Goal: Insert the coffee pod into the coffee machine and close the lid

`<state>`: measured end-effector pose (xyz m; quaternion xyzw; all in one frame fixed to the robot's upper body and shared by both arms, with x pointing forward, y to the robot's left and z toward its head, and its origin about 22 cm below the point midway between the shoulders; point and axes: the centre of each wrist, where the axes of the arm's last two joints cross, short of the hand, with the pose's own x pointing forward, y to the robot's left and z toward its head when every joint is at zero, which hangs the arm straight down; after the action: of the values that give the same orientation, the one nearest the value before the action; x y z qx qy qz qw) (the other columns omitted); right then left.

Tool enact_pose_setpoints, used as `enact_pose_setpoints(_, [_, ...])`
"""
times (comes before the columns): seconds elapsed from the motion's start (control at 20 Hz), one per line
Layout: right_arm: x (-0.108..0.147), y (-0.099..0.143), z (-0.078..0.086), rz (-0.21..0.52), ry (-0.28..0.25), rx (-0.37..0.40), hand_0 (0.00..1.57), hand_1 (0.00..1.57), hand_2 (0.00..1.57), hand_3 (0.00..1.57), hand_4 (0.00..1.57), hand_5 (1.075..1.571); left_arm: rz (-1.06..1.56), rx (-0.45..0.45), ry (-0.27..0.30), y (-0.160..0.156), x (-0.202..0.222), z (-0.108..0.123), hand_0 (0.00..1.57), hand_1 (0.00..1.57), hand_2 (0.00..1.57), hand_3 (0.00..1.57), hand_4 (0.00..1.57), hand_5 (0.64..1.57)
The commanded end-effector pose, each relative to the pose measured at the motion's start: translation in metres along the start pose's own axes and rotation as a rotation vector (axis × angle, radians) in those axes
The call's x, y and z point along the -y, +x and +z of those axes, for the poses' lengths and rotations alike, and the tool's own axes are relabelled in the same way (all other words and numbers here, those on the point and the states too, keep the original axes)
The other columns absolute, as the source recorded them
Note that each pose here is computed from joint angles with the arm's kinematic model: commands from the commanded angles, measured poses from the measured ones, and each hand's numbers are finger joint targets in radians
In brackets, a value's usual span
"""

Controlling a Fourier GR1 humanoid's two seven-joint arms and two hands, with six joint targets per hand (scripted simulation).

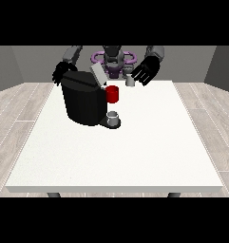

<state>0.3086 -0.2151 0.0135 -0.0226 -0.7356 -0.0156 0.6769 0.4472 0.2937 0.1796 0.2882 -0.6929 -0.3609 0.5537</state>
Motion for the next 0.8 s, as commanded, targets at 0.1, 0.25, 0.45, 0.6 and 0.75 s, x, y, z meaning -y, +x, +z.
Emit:
enact_pose_setpoints(0.1, [0.008,0.018,-0.015,0.008,0.011,0.054,0.00,0.00,0.00,0.00,0.55,1.571,0.019,0.030,0.062,0.034,-0.041,-0.015,1.26,1.26,1.29,1.22,0.47,1.571])
enact_pose_setpoints(0.25, [0.001,0.017,-0.018,0.023,-0.029,0.075,0.00,0.00,0.00,0.00,0.52,1.571,0.007,0.045,0.051,0.053,-0.026,-0.023,1.26,1.26,1.32,1.25,0.52,1.571])
enact_pose_setpoints(0.45, [-0.001,0.024,-0.012,0.000,0.012,0.065,0.00,0.00,0.00,0.00,0.53,1.571,-0.028,0.019,0.058,0.040,-0.038,-0.019,1.26,1.26,1.31,1.24,0.51,1.571])
enact_pose_setpoints(0.6, [-0.019,0.026,-0.015,-0.015,-0.025,0.075,0.00,0.00,0.00,0.00,0.48,1.571,-0.035,0.058,0.078,0.054,-0.033,-0.024,1.26,1.26,1.30,1.24,0.49,1.571])
enact_pose_setpoints(0.75, [-0.012,0.035,-0.013,0.002,0.026,0.082,0.00,0.00,0.00,0.00,0.51,1.571,-0.022,0.046,0.069,0.044,-0.040,-0.022,1.31,1.31,1.33,1.24,0.49,1.571])
